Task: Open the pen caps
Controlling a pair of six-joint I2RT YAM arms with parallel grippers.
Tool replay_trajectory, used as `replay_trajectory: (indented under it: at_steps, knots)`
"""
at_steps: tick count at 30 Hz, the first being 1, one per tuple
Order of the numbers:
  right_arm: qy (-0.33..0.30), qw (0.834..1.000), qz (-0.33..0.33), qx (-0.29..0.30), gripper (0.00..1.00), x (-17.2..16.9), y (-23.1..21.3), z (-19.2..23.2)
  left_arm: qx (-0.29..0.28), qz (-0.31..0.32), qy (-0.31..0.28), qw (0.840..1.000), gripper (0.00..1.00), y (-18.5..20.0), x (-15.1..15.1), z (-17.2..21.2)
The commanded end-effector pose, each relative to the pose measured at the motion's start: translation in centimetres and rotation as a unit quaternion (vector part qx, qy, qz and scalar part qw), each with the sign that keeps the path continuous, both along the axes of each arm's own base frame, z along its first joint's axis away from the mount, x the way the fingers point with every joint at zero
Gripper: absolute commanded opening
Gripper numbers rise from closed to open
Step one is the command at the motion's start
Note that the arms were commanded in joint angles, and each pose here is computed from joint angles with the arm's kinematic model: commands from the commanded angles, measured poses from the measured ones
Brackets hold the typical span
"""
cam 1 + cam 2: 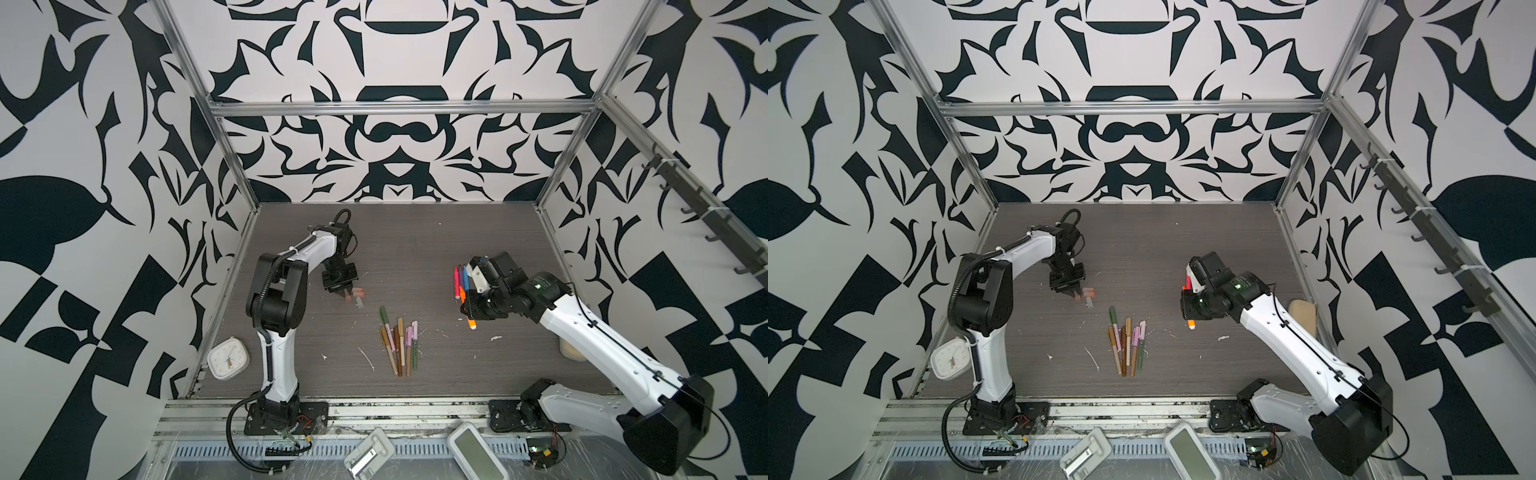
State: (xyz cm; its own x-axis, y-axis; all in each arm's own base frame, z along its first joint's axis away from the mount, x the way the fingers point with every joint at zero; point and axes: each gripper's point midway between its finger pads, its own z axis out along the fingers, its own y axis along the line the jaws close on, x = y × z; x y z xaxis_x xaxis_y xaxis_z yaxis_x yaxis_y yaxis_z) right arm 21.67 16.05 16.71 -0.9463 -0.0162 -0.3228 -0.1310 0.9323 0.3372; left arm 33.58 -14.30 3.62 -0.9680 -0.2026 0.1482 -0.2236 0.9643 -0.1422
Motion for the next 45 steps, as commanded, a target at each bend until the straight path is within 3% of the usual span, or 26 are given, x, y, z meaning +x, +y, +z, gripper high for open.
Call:
replay_trajectory:
  at_steps: [1,18,21,28,34,37,40,45]
  knots:
    - [-0.015,1.0,0.0,-0.007,0.0,0.4,-0.3,0.7,0.003,0.006,0.028,1.0,0.14,0.1,-0.9,-0.8]
    - [-0.021,1.0,-0.003,-0.017,0.0,1.7,-0.5,0.9,0.004,0.008,0.025,1.0,0.25,0.1,-0.7,-0.5]
    - [-0.016,0.999,-0.016,-0.023,0.0,2.6,-1.3,0.5,0.004,0.007,0.024,1.0,0.29,0.1,-0.7,-0.4]
    - [-0.008,0.995,-0.093,-0.037,0.0,6.9,-5.2,-0.3,0.002,0.006,0.018,1.0,0.28,0.2,-0.8,0.2]
    - [0.018,0.982,-0.175,-0.073,0.0,10.4,-10.6,-3.0,-0.006,0.006,-0.013,1.0,0.28,-0.1,0.1,3.2]
    - [0.0,0.986,-0.148,-0.07,0.0,12.4,-10.3,-4.3,-0.016,0.007,-0.041,0.999,0.28,-0.3,0.9,5.1]
    - [-0.013,0.977,-0.179,-0.111,0.0,13.6,-12.0,-4.9,-0.035,0.016,-0.074,0.997,0.28,-0.8,1.7,7.2]
    - [-0.011,0.991,-0.114,-0.072,0.0,15.3,-9.7,-5.8,-0.07,0.033,-0.106,0.991,0.28,-1.8,2.3,9.8]
